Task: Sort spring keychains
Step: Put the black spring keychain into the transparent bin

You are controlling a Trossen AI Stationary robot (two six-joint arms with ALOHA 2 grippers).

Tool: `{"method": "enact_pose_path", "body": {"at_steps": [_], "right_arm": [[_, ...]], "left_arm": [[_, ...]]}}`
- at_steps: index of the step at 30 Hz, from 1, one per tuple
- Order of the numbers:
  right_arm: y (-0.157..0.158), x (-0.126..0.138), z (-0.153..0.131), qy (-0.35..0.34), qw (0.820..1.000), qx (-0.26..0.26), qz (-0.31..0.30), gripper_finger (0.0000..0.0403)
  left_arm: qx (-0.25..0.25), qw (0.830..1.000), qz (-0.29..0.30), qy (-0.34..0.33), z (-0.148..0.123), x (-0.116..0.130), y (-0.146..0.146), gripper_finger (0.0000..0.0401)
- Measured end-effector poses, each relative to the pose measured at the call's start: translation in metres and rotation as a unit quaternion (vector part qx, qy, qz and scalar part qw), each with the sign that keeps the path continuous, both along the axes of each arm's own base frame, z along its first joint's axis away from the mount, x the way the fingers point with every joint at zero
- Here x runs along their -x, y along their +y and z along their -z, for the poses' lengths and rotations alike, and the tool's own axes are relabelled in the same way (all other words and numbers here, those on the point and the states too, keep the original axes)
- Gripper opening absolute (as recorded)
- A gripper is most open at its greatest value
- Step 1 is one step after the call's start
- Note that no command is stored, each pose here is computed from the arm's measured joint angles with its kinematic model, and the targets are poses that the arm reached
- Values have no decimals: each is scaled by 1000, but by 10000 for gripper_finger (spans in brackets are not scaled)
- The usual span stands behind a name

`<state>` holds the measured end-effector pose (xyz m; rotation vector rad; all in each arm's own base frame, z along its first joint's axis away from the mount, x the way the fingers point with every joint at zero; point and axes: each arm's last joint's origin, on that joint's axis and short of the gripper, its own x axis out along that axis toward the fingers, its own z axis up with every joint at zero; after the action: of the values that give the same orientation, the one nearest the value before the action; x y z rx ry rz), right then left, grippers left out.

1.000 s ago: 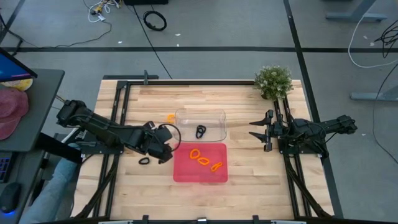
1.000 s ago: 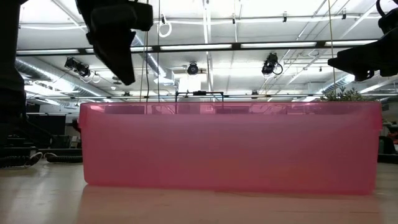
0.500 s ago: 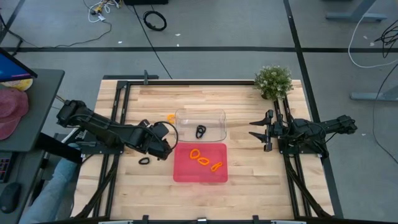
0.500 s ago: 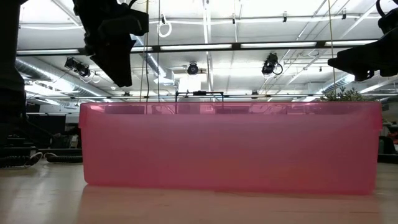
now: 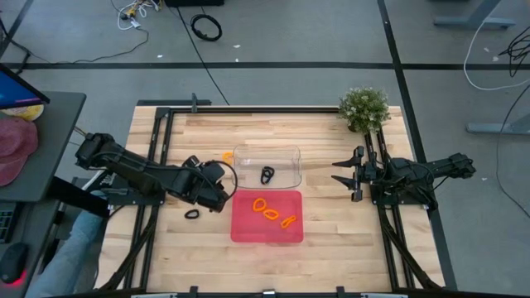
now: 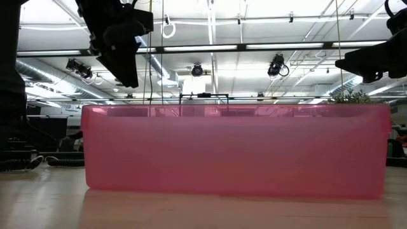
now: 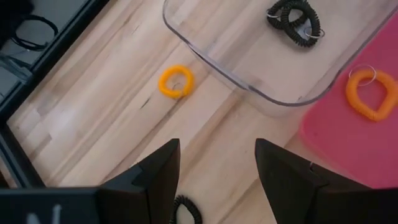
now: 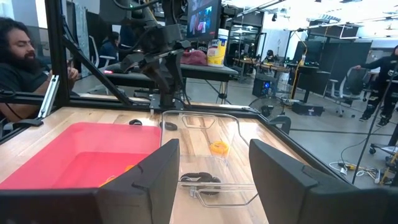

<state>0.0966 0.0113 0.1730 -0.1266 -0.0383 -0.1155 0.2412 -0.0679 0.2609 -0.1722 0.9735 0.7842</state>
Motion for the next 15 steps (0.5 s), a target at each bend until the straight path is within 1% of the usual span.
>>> {"method": "enact_pose_path", "body": {"at_steps": [8, 15], "right_arm": [[0, 0, 0, 0, 1000, 0, 0, 198], [0, 0, 0, 0, 1000, 0, 0, 198]], "left_arm": [[-46, 999, 2, -9, -2, 0, 2, 211], [-63, 998, -13, -5, 1, -5, 9, 211]]}}
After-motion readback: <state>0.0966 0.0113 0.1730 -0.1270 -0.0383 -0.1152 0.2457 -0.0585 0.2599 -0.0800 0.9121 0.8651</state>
